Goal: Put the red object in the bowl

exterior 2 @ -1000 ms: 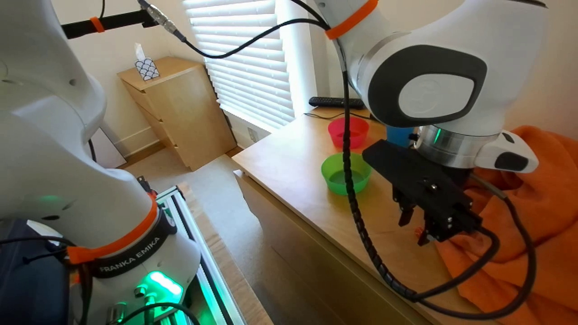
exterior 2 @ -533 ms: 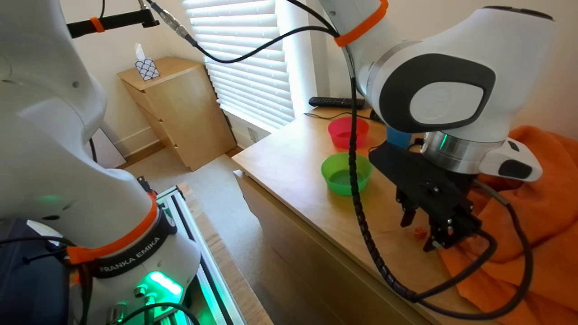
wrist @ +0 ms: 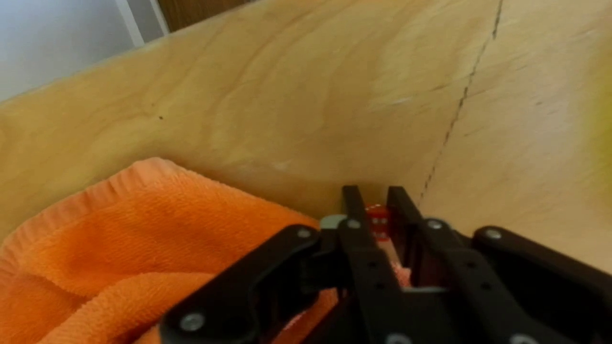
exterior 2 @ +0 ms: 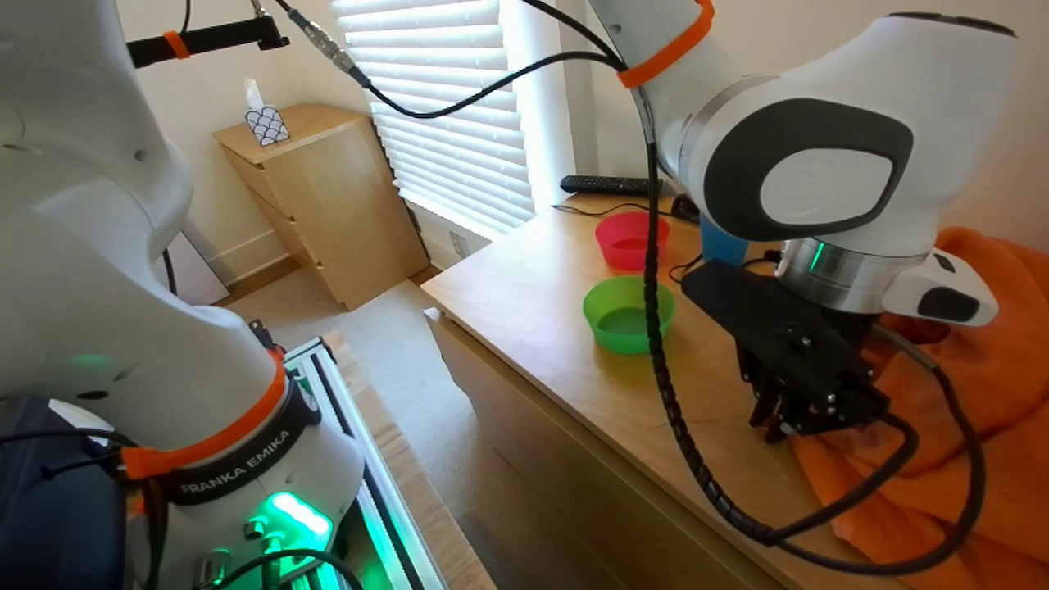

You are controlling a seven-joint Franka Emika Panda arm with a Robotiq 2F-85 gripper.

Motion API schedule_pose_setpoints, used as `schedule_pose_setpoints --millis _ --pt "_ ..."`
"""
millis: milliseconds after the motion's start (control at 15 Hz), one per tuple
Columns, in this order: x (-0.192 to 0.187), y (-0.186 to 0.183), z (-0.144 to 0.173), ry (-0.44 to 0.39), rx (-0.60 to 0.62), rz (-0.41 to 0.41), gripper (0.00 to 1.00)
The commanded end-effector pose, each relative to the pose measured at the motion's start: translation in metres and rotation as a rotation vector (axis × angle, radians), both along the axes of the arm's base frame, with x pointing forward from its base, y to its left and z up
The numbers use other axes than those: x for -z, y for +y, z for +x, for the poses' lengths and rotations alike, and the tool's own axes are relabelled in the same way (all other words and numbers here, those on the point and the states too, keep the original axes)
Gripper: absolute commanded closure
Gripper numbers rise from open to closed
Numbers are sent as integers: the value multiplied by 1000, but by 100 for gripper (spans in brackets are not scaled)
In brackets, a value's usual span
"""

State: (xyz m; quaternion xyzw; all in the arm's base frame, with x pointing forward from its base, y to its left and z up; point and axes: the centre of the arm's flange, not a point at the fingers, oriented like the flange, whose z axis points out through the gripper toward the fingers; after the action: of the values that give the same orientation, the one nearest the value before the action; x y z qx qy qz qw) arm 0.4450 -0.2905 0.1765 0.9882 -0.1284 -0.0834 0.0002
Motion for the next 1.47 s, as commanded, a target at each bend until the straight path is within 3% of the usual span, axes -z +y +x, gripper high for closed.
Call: schedule_pose_setpoints --millis 0,267,667,867,1067,1400 --pt "-12 12 -4 1 -37 -38 96" --pt "-72 71 -23 -43 -257 -190 96" --pt "-111 174 -19 -131 -629 -233 96" --pt "-117 214 -17 -171 -791 -202 96" --pt "-111 244 -22 -153 -918 -157 96" --pt "-89 250 -36 -64 -920 -128 96"
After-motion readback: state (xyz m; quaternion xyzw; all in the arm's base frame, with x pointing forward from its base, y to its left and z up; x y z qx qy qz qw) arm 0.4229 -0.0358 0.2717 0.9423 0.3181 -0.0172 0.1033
